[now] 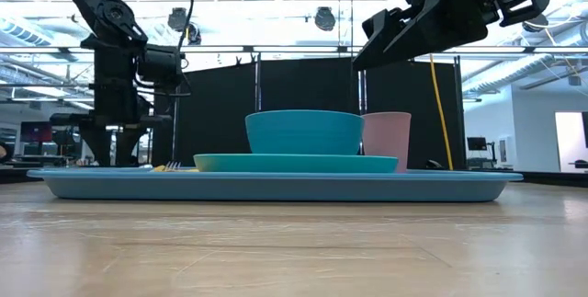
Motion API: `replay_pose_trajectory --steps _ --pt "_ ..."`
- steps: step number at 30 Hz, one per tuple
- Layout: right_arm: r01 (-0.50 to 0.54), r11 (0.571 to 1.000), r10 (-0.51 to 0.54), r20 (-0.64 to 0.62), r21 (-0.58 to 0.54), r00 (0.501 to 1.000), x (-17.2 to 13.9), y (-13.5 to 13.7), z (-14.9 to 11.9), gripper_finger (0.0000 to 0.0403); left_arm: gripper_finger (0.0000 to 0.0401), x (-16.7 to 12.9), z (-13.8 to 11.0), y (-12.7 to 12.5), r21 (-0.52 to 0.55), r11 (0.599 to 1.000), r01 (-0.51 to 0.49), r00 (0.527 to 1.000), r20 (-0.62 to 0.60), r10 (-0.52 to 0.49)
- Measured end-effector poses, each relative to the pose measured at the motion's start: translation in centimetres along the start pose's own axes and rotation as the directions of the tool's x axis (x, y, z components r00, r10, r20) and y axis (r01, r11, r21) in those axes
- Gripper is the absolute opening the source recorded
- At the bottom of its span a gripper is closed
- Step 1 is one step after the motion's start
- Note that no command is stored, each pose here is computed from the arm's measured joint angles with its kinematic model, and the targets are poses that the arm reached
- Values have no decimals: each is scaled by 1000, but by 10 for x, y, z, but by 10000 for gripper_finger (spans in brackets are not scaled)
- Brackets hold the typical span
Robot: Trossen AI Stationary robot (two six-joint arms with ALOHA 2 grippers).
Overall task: Set up tray
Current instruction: Put the orange spoon on the yellow napkin
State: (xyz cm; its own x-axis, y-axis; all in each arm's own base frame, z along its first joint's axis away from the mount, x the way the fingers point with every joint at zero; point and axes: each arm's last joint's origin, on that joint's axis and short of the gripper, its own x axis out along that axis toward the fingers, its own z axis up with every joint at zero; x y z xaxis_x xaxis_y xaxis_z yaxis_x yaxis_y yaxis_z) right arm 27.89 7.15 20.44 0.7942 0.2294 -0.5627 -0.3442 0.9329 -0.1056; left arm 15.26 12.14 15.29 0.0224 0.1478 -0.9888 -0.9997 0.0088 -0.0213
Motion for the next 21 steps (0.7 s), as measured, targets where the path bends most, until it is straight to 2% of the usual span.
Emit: replay_pose_trajectory --steps 12,21 --pt "0 1000 0 0 0 1000 0 0 0 216 127 20 6 -2 14 998 -59 996 -73 60" --pt "0 1000 0 0 0 1000 0 0 0 216 123 21 6 -3 24 998 -53 996 -70 54"
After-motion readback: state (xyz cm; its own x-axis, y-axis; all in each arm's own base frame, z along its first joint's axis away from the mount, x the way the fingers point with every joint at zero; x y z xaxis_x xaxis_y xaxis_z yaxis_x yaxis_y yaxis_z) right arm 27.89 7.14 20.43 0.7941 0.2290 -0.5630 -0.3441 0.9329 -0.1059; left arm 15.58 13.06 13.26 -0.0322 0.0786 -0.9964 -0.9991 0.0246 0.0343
